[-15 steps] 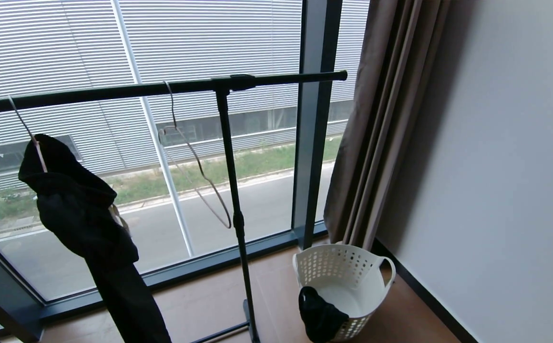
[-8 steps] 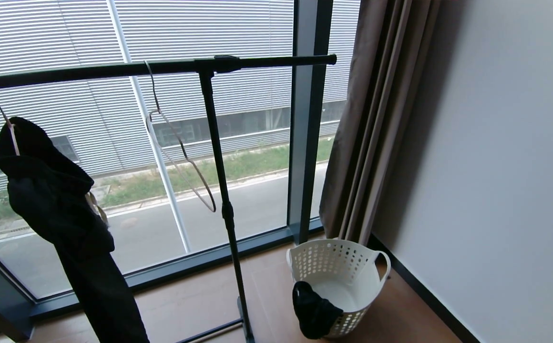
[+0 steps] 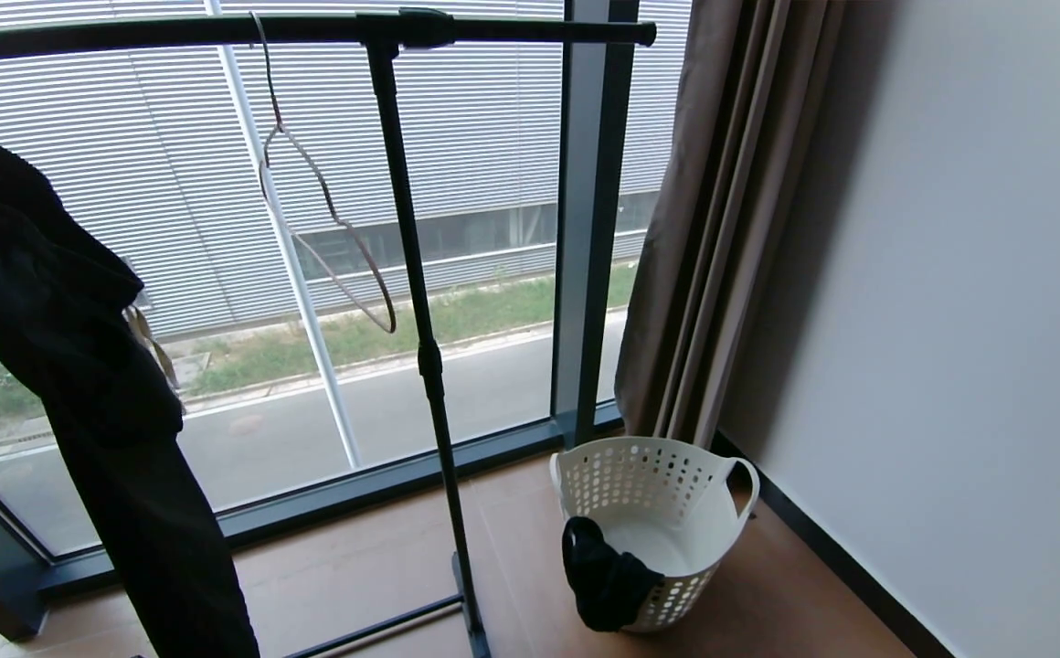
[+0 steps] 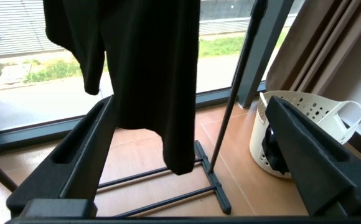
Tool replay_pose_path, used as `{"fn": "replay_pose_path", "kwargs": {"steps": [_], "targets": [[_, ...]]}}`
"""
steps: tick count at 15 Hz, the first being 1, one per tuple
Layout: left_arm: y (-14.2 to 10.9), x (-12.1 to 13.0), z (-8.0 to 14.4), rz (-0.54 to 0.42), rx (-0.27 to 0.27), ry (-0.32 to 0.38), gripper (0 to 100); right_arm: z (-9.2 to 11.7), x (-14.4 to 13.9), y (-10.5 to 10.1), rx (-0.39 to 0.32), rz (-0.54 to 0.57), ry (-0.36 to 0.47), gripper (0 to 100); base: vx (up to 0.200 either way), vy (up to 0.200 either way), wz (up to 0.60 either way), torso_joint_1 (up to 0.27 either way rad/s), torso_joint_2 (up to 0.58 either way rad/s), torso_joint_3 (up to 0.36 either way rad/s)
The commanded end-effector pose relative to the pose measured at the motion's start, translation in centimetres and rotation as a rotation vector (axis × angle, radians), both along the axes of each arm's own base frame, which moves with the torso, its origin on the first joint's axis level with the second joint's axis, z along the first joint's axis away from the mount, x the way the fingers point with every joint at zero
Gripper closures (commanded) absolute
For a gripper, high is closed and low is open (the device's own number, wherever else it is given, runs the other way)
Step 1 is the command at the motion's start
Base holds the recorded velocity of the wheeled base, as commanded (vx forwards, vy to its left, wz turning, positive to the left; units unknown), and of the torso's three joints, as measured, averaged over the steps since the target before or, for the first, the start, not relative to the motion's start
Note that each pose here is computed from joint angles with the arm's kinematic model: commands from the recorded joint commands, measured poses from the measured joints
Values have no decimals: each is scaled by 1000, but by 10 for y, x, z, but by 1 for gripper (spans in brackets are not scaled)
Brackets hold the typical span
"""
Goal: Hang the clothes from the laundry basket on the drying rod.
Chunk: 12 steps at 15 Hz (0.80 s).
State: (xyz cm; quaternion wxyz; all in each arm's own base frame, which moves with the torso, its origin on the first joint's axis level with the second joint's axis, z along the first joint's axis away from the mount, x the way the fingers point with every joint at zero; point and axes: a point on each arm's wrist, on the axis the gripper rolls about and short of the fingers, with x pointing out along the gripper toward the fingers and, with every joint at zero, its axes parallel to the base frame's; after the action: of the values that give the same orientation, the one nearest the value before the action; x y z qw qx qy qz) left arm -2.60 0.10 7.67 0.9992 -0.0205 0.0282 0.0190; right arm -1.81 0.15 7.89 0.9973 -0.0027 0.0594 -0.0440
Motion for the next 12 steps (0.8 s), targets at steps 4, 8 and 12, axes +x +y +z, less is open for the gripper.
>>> {"fn": "replay_pose_path", "kwargs": {"steps": [4, 8, 12], "targets": [[0, 0, 0, -1, -1, 0, 0, 0, 0, 0, 0, 0, 1, 0, 0, 0, 0, -51, 248, 176], [0, 0, 0, -1, -1, 0, 0, 0, 0, 0, 0, 0, 3, 0, 0, 0, 0, -2, 25, -122], [0, 0, 0, -1, -1, 0, 0, 0, 0, 0, 0, 0, 1, 0, 0, 0, 0, 1, 7, -192]]}}
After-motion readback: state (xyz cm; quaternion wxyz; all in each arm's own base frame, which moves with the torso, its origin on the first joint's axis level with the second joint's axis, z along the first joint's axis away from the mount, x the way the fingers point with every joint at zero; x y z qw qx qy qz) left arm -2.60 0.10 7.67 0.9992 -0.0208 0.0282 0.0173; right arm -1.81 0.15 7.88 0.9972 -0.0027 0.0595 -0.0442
